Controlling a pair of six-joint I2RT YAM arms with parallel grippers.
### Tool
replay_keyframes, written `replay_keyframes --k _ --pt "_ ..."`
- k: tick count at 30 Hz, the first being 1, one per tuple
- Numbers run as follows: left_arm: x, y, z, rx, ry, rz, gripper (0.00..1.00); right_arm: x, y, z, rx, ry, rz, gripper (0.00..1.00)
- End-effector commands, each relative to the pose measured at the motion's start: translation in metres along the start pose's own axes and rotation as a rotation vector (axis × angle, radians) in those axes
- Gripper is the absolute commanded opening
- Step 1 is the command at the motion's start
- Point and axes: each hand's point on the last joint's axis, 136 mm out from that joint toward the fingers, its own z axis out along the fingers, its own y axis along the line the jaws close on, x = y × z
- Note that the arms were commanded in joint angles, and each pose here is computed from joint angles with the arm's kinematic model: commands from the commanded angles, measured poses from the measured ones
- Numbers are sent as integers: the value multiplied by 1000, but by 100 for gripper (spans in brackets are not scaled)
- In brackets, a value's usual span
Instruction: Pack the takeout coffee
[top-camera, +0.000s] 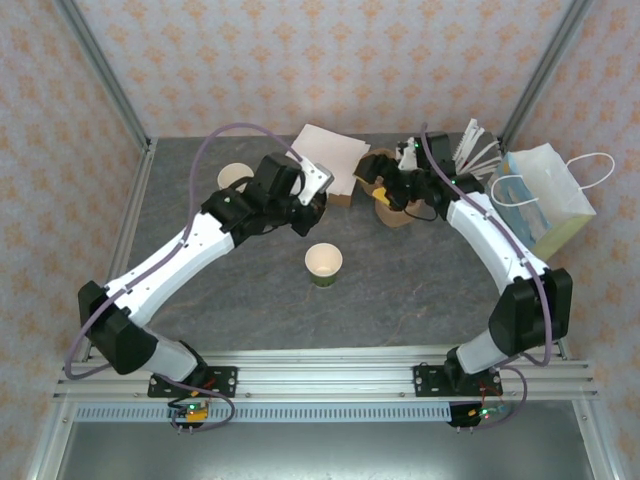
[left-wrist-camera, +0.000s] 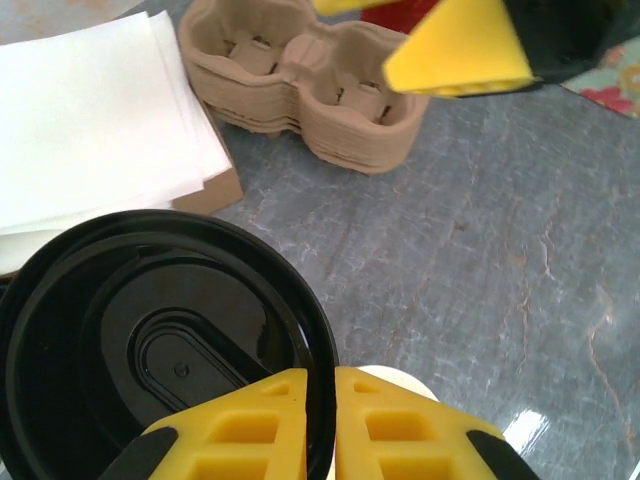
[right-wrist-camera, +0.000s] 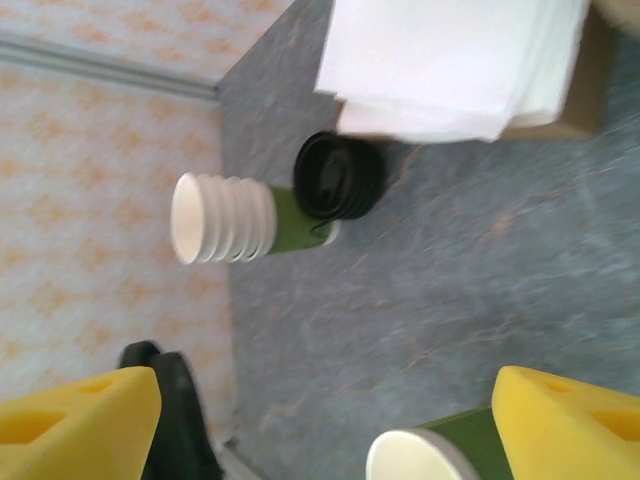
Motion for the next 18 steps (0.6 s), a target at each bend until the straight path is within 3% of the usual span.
replay_keyframes --k 1,6,18 --pt "-12 -14 -7 54 -94 112 15 14 39 -2 -137 89 20 84" --pt "-6 -21 -5 77 -80 163 16 32 45 4 -144 136 18 79" --pt "2 -26 4 73 -29 197 17 54 60 11 -168 208 -24 54"
